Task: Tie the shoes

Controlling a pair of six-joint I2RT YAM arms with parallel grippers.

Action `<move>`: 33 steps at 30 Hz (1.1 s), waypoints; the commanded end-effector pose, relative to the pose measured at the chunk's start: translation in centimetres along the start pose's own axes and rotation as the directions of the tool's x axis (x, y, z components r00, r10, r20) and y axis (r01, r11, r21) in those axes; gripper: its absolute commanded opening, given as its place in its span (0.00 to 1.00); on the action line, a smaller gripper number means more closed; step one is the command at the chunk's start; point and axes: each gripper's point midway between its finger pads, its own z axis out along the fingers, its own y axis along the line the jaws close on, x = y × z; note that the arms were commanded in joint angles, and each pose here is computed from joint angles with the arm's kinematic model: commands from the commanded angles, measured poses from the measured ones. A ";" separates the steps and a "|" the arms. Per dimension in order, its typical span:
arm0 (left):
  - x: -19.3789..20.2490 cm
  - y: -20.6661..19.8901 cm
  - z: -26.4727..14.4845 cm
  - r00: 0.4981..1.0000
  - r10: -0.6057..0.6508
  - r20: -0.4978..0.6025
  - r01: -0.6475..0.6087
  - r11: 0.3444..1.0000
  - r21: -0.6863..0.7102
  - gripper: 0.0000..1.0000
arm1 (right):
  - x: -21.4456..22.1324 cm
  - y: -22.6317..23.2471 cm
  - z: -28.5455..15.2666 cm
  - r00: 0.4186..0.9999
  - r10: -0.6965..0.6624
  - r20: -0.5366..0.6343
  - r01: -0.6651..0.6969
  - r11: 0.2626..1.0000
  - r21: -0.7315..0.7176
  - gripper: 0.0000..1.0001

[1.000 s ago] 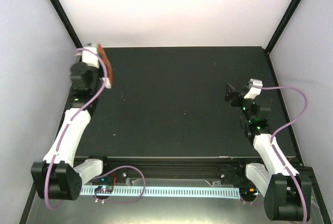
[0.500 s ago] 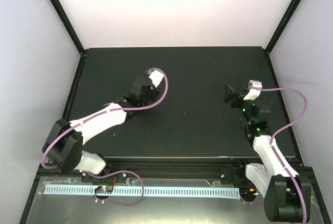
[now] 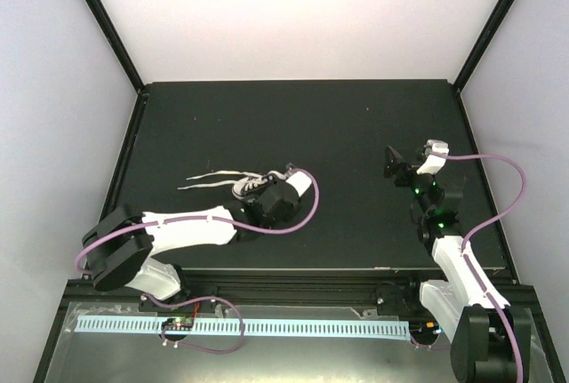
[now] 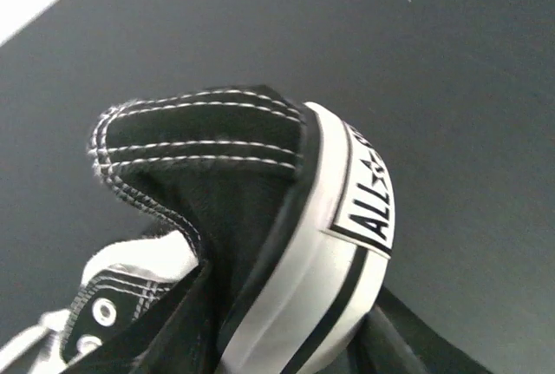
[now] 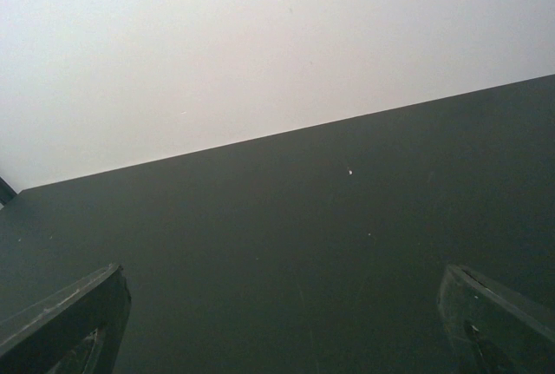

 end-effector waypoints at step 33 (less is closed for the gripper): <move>4.7 1.1 -9.2 0.660 -0.694 -0.286 0.747 0.566 0.349 0.99 | 7.4 13.8 0.2 0.845 -0.045 -0.533 -0.123 0.954 -0.274 1.00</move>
